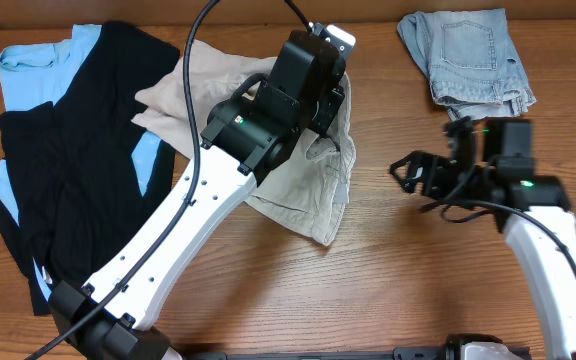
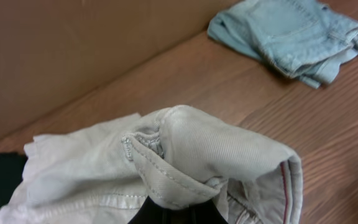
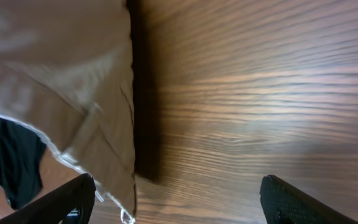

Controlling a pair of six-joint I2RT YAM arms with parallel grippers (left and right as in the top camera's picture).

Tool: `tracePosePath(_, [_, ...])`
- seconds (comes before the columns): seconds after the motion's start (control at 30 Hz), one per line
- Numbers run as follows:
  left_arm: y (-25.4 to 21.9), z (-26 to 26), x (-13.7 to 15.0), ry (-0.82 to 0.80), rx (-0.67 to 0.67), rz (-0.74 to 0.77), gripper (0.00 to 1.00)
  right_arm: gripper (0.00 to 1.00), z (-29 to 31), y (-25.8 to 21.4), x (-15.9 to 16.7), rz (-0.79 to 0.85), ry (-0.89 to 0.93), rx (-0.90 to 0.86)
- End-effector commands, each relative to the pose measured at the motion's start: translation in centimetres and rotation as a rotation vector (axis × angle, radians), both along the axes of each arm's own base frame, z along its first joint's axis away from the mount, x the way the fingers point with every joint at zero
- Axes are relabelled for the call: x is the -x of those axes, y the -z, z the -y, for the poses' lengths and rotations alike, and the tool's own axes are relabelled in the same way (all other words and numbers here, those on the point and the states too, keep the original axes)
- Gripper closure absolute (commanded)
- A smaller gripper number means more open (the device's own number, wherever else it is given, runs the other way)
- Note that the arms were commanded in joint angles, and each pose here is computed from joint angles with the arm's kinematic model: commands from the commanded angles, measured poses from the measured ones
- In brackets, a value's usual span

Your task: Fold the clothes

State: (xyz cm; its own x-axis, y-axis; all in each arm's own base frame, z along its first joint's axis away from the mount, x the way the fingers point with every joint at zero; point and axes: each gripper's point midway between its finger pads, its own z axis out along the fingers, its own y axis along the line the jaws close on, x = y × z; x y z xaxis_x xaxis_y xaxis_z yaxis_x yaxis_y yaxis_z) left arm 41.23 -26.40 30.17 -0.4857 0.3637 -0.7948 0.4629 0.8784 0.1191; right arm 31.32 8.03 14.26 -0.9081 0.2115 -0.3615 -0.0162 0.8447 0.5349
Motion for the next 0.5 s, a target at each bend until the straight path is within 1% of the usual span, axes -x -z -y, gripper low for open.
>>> tracePosePath(0.0, [-2.4,0.9,-0.3,0.03,0.04,0.062,0.96,0.12,-2.7,2.3,0.6,-0.037,-0.087,-0.021])
tracePosePath(0.27, [-3.0,1.0,-0.6,0.027,0.056,0.085,0.96,0.11,-8.8,6.2,0.9,-0.051,-0.275,-0.017])
tracePosePath(0.37, [-3.0,0.8,-0.7,0.018,0.051,0.089,0.96,0.12,-10.0,6.9,1.0,-0.046,-0.31,-0.001])
tracePosePath(0.47, [-3.1,0.5,-0.9,0.006,0.048,0.095,0.96,0.15,-10.3,7.6,1.0,-0.044,-0.316,0.032])
